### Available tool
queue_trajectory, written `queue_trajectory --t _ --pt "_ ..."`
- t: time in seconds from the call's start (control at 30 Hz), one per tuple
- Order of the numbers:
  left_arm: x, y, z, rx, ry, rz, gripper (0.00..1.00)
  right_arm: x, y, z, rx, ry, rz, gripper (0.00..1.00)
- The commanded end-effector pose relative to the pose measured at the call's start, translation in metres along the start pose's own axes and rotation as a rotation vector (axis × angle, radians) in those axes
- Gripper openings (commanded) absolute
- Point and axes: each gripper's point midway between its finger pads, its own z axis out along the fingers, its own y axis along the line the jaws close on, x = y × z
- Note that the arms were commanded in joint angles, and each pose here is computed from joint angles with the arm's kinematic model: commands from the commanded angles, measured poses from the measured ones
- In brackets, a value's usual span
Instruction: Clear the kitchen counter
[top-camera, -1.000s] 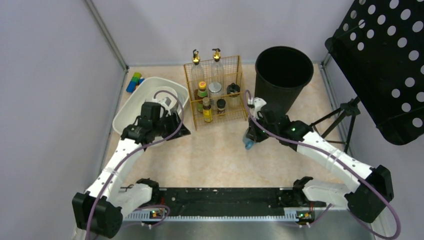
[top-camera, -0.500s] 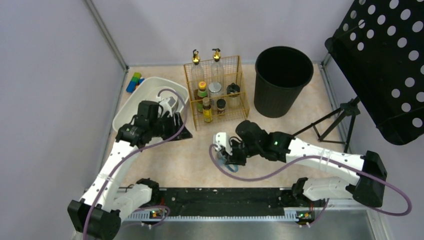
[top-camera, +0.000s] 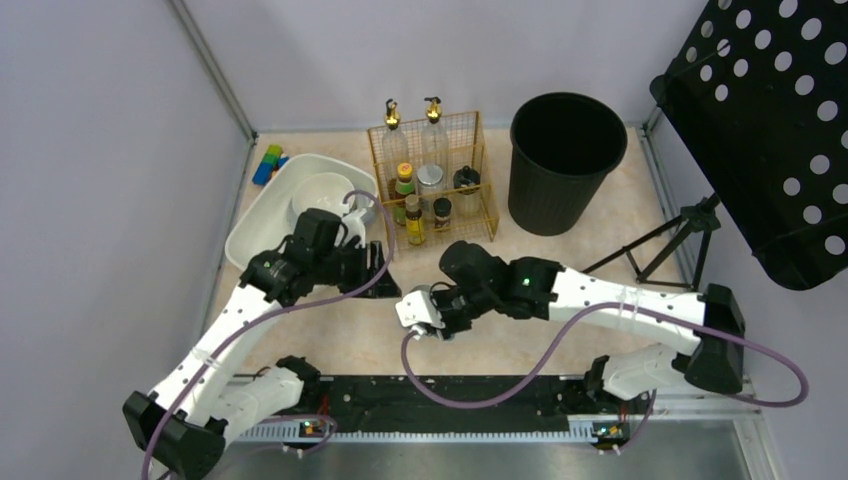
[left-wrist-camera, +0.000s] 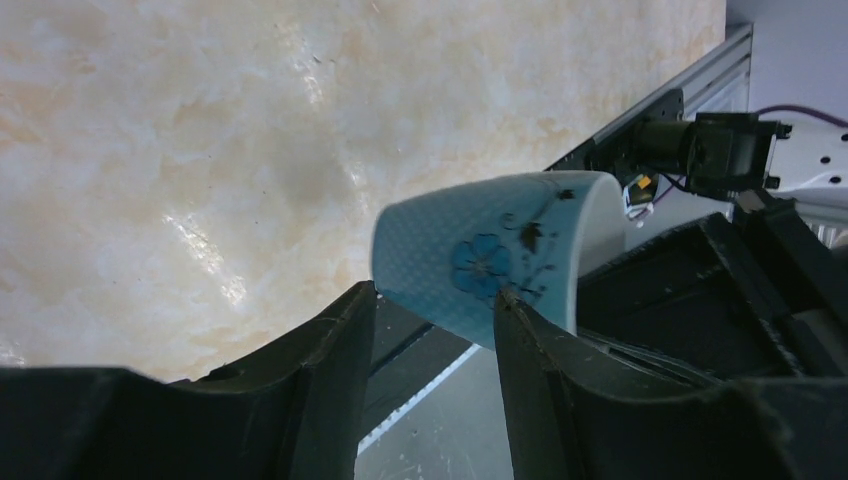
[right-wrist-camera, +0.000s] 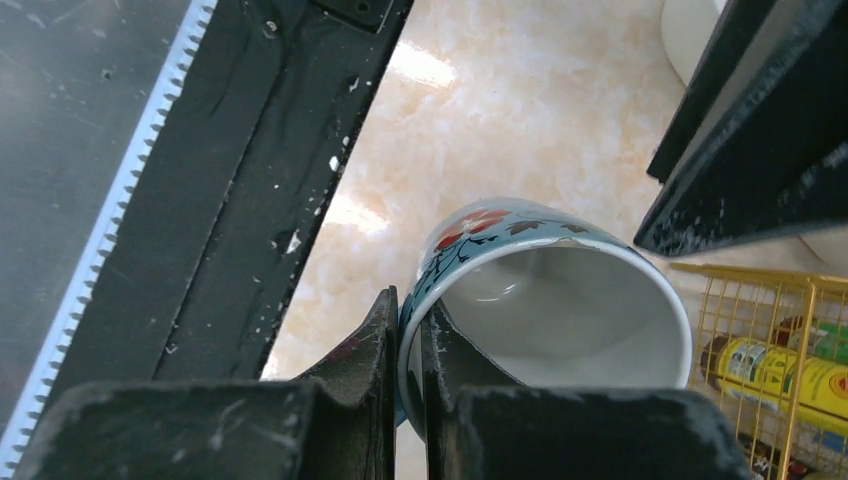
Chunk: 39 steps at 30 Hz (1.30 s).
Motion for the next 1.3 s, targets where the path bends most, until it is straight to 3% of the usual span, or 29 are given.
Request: queue_trajectory --t 0.0,0.77,1.0,1.27 --pt "-0.008 -0.018 -0.006 0.001 -0.020 0.051 0.52 -0.023 -0.012 0.005 0.005 -0.005 -0.135 0.00" --pt "0.005 -0.018 -0.003 -0.111 0.043 0.140 0.50 -0.043 -0.026 0.026 0.008 0.060 -0.241 0.00" --pt "0.005 -0.010 0.000 -0.161 0.061 0.149 0.30 -0.049 -0.032 0.027 0.021 0.055 -0.243 0.00" --pt "0.006 -0.002 0.008 -0.205 0.095 0.159 0.27 -0.059 -0.045 0.030 0.049 0.055 -0.250 0.00"
